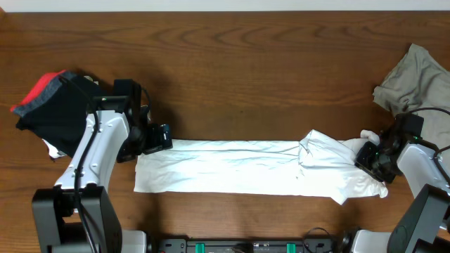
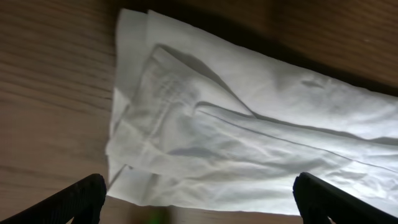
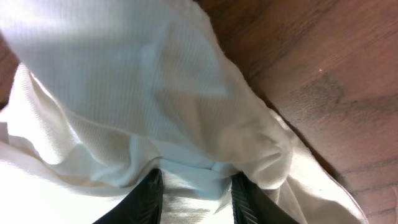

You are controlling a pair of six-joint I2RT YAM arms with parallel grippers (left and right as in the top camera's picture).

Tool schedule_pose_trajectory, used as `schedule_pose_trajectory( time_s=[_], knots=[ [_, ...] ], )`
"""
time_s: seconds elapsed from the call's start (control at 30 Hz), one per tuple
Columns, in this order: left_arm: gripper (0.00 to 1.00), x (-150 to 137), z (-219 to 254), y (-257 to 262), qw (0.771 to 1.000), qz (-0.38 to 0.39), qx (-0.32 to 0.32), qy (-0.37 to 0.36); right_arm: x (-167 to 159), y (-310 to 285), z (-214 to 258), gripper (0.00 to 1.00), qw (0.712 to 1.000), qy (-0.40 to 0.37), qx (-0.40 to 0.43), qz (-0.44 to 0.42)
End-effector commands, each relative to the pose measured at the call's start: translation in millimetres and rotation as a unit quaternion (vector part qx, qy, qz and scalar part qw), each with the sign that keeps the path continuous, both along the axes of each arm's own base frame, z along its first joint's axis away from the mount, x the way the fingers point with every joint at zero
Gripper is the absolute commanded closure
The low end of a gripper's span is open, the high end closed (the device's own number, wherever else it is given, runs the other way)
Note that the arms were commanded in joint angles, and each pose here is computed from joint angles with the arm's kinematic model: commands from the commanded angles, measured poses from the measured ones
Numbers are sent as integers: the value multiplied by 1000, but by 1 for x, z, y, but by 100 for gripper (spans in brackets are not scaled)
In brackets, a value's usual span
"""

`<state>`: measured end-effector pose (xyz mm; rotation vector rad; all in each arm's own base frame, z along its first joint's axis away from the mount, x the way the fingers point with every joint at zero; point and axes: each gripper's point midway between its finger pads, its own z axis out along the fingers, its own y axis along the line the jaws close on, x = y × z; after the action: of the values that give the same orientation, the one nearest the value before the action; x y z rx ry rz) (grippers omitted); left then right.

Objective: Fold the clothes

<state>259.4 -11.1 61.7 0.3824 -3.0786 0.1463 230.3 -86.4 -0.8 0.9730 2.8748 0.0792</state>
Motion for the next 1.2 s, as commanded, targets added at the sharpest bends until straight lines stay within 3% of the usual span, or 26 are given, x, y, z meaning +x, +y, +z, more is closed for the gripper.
schedule_pose_trajectory(
  time_s=[0.0, 0.33, 0.57, 0.77, 0.8, 0.87, 0.9, 0.93, 1.03, 1.17],
  knots=[
    [2, 1, -3, 8, 1000, 0, 21, 0, -5, -5, -6, 64, 1000, 13, -9, 0],
    [2, -1, -35, 37, 998, 53, 21, 34, -5, -4, -6, 64, 1000, 14, -8, 0],
    [0, -6, -54, 16, 996, 25, -48, 68, -6, -4, -6, 63, 1000, 15, -8, 0],
    [10, -18, -74, 9, 991, 28, -70, 113, -6, -4, -6, 63, 1000, 16, -8, 0],
    [14, -19, -76, 7, 990, 25, -78, 119, -6, -4, -6, 63, 1000, 16, -8, 0],
    [34, -21, -79, 1, 987, 17, -98, 124, -6, -4, -6, 63, 1000, 16, -8, 0],
    [58, -22, -79, 1, 987, 17, -97, 127, -6, -4, -6, 63, 1000, 16, -7, 0],
    [73, -22, -79, 1, 987, 15, -98, 127, -6, -4, -6, 62, 1000, 16, -7, 0],
    [86, -21, -79, 1, 987, 15, -98, 125, -6, -4, -6, 62, 1000, 16, -7, 0],
    [94, -19, -72, 1, 987, 15, -97, 123, -7, -4, -6, 62, 1000, 17, -7, 0]
  ],
)
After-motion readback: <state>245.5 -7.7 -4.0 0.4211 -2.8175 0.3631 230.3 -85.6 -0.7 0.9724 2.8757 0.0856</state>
